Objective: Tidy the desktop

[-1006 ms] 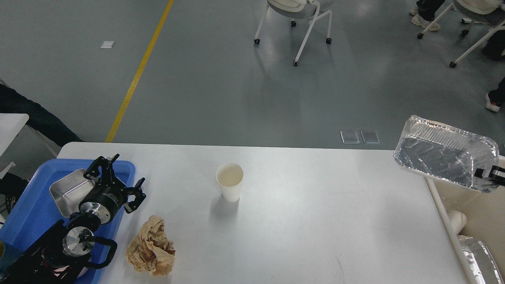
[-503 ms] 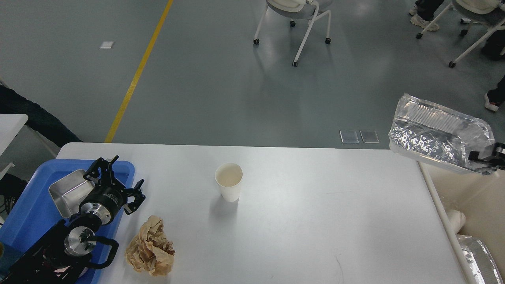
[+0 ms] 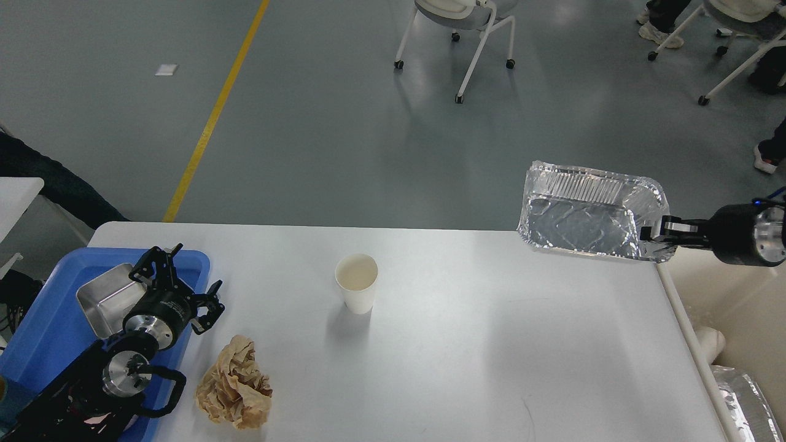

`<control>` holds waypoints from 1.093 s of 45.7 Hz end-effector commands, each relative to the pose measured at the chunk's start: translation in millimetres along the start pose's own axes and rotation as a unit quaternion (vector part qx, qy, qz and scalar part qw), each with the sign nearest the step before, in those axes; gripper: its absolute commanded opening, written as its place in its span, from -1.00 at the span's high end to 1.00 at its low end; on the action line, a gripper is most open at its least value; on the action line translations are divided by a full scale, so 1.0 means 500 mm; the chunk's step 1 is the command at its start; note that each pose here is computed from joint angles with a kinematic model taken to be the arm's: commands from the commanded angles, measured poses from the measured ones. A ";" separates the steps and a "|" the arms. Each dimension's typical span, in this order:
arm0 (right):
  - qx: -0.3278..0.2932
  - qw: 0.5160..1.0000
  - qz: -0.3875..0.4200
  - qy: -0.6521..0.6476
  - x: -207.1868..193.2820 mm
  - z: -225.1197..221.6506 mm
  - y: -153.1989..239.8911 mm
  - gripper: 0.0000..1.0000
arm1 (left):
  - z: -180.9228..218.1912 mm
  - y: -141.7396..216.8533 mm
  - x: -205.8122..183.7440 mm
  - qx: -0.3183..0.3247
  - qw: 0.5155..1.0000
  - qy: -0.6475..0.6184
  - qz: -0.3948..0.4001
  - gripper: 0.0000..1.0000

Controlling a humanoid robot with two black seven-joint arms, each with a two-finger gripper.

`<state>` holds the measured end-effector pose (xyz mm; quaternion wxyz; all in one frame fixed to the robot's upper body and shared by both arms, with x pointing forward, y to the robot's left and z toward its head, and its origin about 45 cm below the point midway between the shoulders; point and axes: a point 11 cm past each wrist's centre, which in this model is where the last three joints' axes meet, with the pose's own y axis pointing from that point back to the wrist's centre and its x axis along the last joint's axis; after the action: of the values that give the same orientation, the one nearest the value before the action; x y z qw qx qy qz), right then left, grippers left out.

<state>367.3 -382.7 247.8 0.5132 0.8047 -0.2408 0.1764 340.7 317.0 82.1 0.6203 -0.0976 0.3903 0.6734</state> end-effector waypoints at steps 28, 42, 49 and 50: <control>0.010 0.998 -0.049 0.049 -0.072 -0.180 -0.187 1.00 | -0.021 -0.003 -0.013 0.019 1.000 -0.025 0.000 -0.94; 0.007 0.998 -0.048 0.046 -0.070 -0.177 -0.187 1.00 | 0.000 0.011 -0.024 0.041 0.994 -0.098 -0.026 -0.94; 0.006 0.998 -0.047 0.046 -0.069 -0.175 -0.185 1.00 | 0.110 0.040 0.022 0.038 0.976 -0.213 -0.010 -0.94; 0.006 0.998 -0.047 0.046 -0.069 -0.175 -0.185 1.00 | 0.129 0.048 0.030 0.039 0.972 -0.231 -0.006 -0.94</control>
<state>388.6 -261.7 196.7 0.5263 0.8096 -0.1771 0.1905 340.1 329.7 103.3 0.6876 0.0169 0.3203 0.6514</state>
